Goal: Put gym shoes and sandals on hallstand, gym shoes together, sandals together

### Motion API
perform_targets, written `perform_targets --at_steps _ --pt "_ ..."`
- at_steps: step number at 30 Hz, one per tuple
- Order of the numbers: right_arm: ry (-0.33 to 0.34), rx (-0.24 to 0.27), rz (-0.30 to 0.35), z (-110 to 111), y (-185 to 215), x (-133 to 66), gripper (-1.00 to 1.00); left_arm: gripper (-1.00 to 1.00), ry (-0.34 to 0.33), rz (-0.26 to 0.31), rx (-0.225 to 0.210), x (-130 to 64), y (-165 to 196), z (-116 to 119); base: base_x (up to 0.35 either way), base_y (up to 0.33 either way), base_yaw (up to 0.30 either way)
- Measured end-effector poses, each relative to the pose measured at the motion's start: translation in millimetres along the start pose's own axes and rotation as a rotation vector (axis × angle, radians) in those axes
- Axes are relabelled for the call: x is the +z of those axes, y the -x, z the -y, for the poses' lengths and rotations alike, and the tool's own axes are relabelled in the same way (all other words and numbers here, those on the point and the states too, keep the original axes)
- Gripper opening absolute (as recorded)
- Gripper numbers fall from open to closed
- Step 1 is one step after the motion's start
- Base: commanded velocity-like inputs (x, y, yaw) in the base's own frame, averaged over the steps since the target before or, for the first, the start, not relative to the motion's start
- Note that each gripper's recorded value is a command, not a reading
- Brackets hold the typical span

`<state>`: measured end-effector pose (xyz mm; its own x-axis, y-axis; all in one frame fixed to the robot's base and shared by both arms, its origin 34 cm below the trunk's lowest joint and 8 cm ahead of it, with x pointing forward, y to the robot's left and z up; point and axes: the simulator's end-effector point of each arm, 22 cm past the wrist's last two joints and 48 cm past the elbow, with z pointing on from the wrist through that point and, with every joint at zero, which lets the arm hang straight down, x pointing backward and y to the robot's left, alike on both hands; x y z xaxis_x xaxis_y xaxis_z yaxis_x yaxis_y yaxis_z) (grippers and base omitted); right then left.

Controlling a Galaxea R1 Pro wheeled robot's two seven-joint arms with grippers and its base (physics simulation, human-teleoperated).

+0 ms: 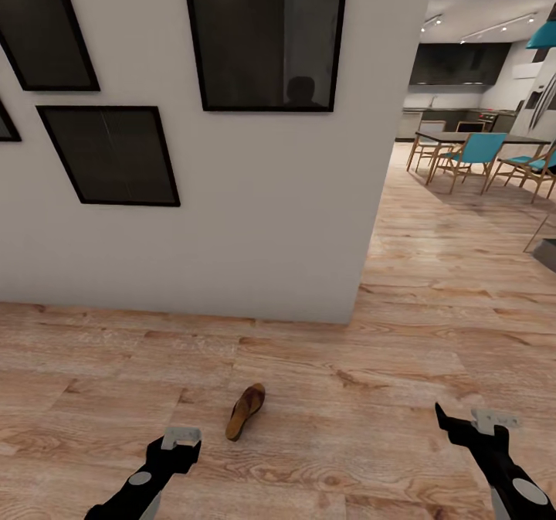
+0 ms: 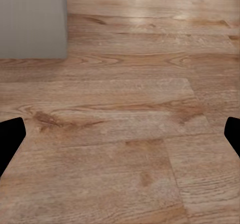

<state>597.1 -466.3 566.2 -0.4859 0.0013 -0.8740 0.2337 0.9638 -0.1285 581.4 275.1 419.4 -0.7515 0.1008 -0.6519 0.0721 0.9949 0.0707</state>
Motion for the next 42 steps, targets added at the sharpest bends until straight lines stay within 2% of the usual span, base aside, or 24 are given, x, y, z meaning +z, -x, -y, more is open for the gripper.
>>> perform_targets --at_steps 5,17,32,42 --pt "-0.003 -0.004 0.007 2.7 2.5 1.1 1.0 1.0 0.008 -0.003 0.003 1.3 -1.4 -6.9 0.0 0.0 0.0" --pt "-0.007 -0.01 0.03 4.1 -9.3 9.5 1.0 1.0 0.005 0.002 0.001 17.1 -19.5 -1.5 0.0 0.0 0.0" --pt "-0.008 -0.015 0.009 1.2 -49.8 21.6 1.0 1.0 0.006 -0.018 -0.004 40.2 -54.8 0.6 0.0 0.0 -0.01" --pt "-0.007 -0.019 -0.006 -1.6 -78.1 29.5 1.0 1.0 0.007 -0.032 -0.008 55.6 -79.7 1.7 0.0 0.0 -0.135"
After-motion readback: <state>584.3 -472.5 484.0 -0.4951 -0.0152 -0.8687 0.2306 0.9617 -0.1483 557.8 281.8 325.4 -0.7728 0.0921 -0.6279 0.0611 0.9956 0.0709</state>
